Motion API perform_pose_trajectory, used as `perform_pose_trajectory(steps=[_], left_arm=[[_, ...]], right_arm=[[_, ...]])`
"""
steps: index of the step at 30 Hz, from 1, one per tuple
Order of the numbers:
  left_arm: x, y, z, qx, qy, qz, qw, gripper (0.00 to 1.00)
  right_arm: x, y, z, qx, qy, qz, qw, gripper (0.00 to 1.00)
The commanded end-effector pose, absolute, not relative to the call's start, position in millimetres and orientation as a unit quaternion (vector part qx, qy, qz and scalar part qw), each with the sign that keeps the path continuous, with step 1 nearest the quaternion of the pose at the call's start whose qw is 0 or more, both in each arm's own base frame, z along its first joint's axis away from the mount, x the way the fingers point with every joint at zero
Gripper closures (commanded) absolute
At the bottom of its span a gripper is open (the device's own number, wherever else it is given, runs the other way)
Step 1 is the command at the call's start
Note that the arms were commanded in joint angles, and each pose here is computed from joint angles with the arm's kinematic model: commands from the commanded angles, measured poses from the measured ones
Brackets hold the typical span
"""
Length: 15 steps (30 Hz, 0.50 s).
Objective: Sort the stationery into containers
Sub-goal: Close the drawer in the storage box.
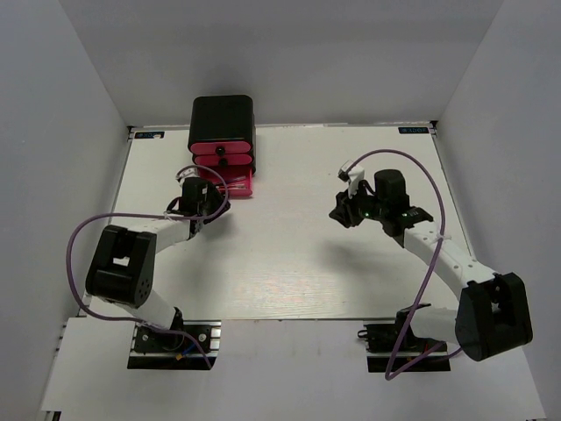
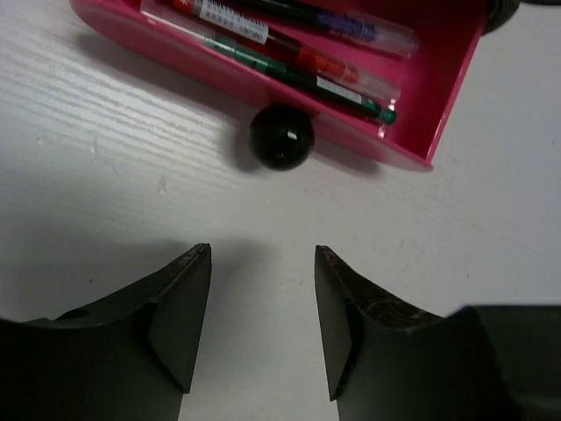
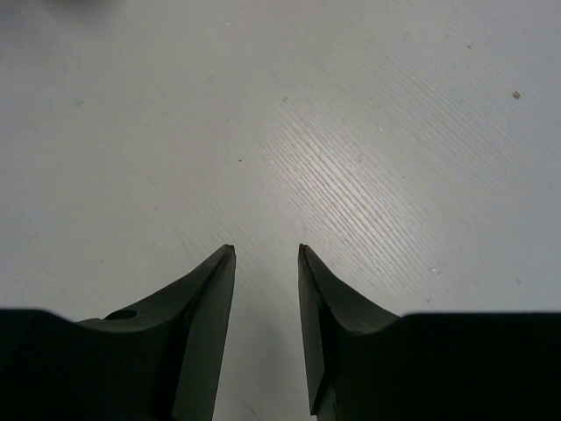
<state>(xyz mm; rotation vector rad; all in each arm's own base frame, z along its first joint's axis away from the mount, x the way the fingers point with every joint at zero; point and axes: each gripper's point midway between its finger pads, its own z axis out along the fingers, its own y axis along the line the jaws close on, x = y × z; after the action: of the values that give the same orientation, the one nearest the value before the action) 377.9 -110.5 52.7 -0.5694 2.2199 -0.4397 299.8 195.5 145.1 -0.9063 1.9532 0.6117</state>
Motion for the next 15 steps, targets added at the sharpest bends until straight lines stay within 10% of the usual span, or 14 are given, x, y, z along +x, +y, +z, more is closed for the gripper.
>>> perform_pose_trajectory(steps=[1,15], left_arm=[[405,-114,69,-0.242,0.854,-0.206,0.411,0.42],[440,-116,58,-0.282,0.832,-0.24,0.414,0.47]], right_arm=[[301,197,163,-0.36,0.76,0.273,0.467,0.59],[301,190,176,-0.364,0.74,0.272,0.496,0.6]])
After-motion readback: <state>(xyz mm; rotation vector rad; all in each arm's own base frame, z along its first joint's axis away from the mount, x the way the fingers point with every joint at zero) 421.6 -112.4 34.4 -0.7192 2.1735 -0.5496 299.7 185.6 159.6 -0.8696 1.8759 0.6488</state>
